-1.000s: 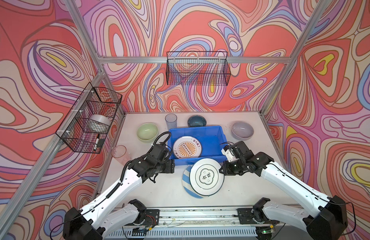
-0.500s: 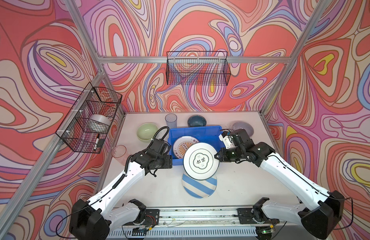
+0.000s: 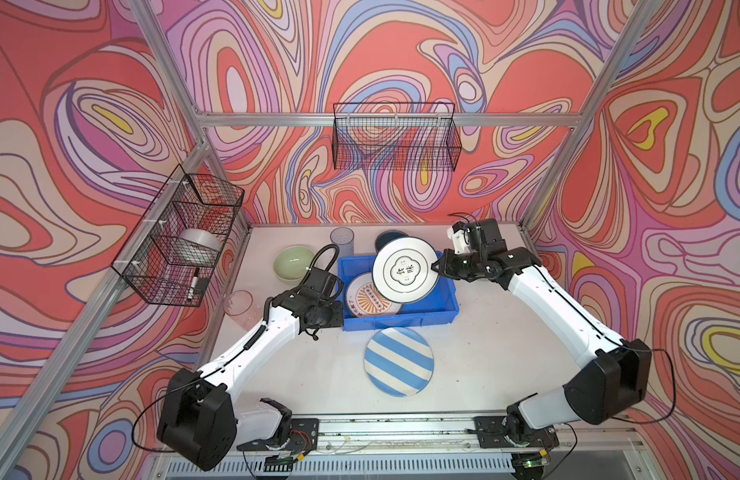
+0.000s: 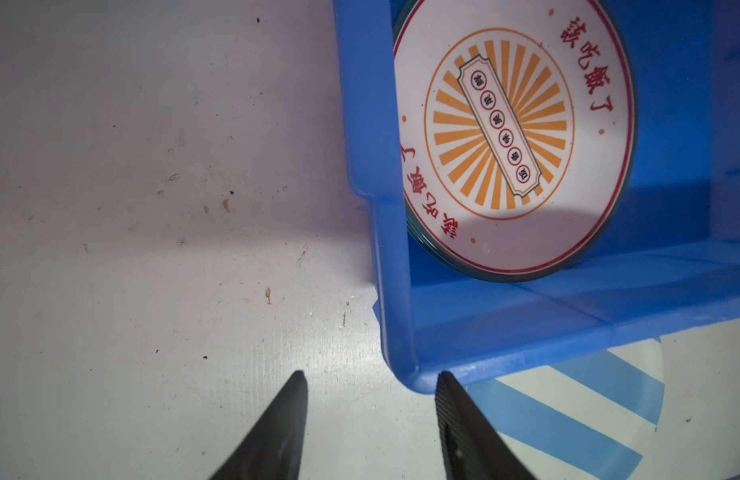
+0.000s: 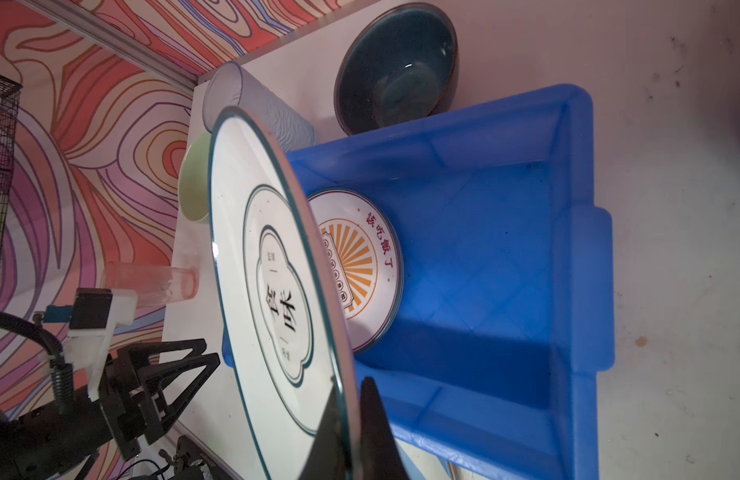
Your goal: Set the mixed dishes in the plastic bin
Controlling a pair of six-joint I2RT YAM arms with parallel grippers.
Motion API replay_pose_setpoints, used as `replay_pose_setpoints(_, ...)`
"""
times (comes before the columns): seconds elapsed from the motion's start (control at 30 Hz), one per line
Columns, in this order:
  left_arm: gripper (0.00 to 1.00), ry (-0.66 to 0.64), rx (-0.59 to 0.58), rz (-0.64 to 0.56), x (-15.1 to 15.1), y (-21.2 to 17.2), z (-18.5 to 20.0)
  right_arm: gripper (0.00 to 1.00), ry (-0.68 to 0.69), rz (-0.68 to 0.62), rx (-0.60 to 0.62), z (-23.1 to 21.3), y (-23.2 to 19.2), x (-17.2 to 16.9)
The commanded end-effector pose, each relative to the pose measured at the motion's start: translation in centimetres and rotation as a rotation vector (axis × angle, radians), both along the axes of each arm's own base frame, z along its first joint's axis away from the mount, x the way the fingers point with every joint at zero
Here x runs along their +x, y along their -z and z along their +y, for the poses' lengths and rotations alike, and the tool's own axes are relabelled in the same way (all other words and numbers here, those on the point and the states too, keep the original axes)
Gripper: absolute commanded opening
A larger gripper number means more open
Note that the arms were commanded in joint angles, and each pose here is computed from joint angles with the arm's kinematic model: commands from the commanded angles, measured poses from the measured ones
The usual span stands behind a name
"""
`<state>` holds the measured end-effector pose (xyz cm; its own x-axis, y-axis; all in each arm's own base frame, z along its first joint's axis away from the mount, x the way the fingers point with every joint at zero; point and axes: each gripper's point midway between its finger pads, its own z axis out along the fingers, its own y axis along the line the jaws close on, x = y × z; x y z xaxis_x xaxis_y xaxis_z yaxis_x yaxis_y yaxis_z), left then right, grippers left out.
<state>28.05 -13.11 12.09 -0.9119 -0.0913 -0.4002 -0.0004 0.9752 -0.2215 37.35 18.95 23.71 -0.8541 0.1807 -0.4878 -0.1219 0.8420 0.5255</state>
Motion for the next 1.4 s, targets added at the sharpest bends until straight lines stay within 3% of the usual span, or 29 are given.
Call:
replay_pose_setpoints(0.0,0.5,0.005,-0.029,-0.035,1.3,-0.9,-0.6,0.0,0.014,-0.044,-0.035,0.0,0.2,2.1)
replay_pose_setpoints(0.53,0.38,0.016,-0.042,0.015,2.5,0.5,-1.5,0.0,0.022,0.044,-0.078,0.3,6.3,3.7)
replay_pose_setpoints(0.83,0.32,0.026,-0.055,0.045,2.6,1.1,-2.0,0.0,0.013,0.09,-0.035,1.3,8.5,3.8)
replay_pose_setpoints(1.37,0.27,0.026,-0.068,0.058,2.4,1.3,-2.2,0.0,-0.08,0.17,-0.019,4.8,12.8,3.6)
